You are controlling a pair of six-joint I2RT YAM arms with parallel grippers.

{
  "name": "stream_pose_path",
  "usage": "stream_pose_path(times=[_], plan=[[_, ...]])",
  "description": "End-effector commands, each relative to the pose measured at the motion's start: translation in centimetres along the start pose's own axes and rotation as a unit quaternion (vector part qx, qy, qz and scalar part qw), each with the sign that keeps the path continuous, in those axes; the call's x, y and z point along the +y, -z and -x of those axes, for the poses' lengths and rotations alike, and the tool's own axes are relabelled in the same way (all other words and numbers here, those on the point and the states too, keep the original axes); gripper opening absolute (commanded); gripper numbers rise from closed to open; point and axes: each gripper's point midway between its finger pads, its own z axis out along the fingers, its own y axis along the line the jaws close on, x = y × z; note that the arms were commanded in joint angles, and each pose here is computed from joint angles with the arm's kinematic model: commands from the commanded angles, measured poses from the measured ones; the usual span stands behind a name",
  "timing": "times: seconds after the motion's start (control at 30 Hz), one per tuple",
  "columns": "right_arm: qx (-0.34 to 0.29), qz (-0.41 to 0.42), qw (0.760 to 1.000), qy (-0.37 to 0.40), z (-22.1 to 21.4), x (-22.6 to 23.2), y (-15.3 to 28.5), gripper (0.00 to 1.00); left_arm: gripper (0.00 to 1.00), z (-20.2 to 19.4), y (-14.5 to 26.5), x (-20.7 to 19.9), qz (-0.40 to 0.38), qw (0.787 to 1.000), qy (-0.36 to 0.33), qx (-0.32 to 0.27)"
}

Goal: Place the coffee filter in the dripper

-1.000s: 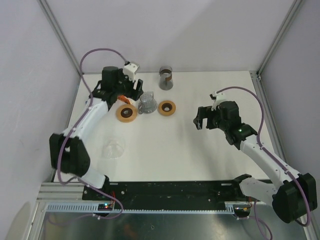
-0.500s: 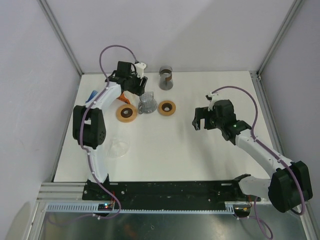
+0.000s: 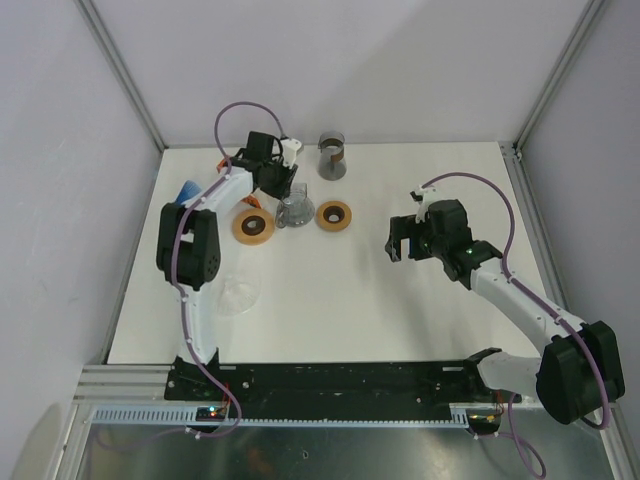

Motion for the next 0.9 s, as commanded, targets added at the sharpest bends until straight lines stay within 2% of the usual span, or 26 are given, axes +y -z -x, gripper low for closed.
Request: stream_pose_path(times=[0.0,0.07,0.1,0.17,0.37,0.57,0.73,0.87], plan=[[-0.03,-0.001,1.0,0.007,2.4,0.0,0.5,0.99,0.28,0.2,-0.4,-0.4,0.005,1.0,-0.015,0.003],[-0.029,-0.002,1.0,0.008,2.4,0.0,0.6,0.99,0.11,-0.2,-0.2,-0.8,0.002,1.0,-0.017,0.008],[-0.028,-0.003,1.0,0.008,2.3,-0.1,0.7,0.99,0.05,-0.1,0.1,-1.0,0.001,1.0,-0.018,0.007],[-0.027,-0.006,1.0,0.008,2.3,-0.2,0.9,0.99,0.01,-0.2,0.9,-1.3,0.0,1.0,-0.017,0.005],[-0.035,-0.007,0.999,0.008,2.6,-0.1,1.7,0.99,0.0,0.8,5.5,-3.2,-0.014,0.999,-0.031,-0.025],[-0.047,0.005,0.999,0.003,3.1,0.5,2.5,0.99,0.0,1.0,11.2,-9.7,-0.072,0.99,-0.097,-0.066],[-0.04,-0.006,0.999,0.007,2.7,0.0,2.6,0.99,0.0,-2.9,12.0,-17.3,-0.152,0.973,-0.17,-0.047],[-0.037,-0.003,0.999,0.002,2.6,0.1,3.0,0.99,0.0,-4.9,11.6,-20.6,-0.187,0.961,-0.202,-0.029]])
